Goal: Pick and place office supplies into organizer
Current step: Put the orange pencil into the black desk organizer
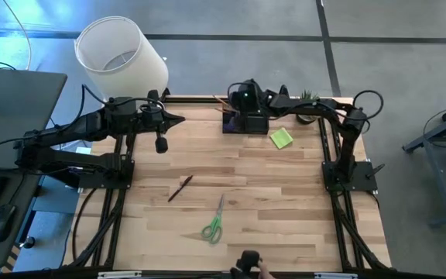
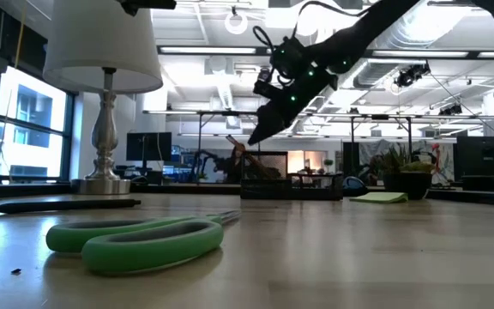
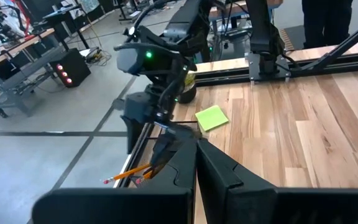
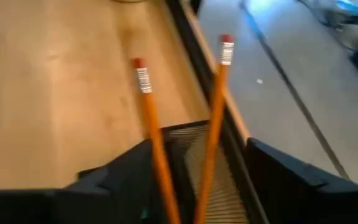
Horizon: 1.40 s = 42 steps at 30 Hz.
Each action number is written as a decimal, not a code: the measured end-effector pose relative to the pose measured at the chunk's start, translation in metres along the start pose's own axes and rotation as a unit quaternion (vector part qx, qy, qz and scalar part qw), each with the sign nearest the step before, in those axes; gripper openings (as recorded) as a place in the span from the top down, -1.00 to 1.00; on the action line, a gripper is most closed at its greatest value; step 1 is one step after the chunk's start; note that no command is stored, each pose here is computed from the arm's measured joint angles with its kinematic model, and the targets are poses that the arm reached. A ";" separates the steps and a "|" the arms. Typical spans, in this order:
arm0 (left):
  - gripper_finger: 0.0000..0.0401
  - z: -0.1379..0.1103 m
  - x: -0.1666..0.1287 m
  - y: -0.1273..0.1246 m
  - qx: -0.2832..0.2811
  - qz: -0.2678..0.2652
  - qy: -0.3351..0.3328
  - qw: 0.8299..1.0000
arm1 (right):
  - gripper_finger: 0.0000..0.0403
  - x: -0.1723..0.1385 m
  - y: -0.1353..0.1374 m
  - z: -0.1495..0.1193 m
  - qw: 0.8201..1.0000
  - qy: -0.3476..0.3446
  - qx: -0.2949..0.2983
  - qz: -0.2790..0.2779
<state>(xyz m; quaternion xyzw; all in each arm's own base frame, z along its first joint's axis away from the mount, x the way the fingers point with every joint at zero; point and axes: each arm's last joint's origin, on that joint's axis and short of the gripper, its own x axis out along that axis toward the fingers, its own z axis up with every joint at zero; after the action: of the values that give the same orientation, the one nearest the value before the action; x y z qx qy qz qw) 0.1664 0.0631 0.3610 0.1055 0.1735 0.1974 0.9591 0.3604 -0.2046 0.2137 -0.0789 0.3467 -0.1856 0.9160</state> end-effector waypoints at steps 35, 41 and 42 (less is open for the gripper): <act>1.00 0.000 0.000 0.000 0.000 0.001 -0.001 1.000 | -0.62 0.031 0.007 0.001 0.987 -0.085 0.084 -0.106; 1.00 0.000 0.000 0.000 0.000 0.000 -0.001 1.000 | -0.62 0.032 0.007 -0.002 0.981 -0.058 0.090 -0.162; 1.00 0.000 0.000 0.000 0.000 0.000 -0.001 1.000 | -0.62 0.032 0.008 -0.002 0.978 -0.054 0.090 -0.178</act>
<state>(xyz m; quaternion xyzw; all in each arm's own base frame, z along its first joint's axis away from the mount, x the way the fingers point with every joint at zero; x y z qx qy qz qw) 0.1665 0.0632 0.3612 0.1057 0.1721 0.1977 0.9592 0.3829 -0.2098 0.1908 -0.0662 0.2586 -0.3712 0.8893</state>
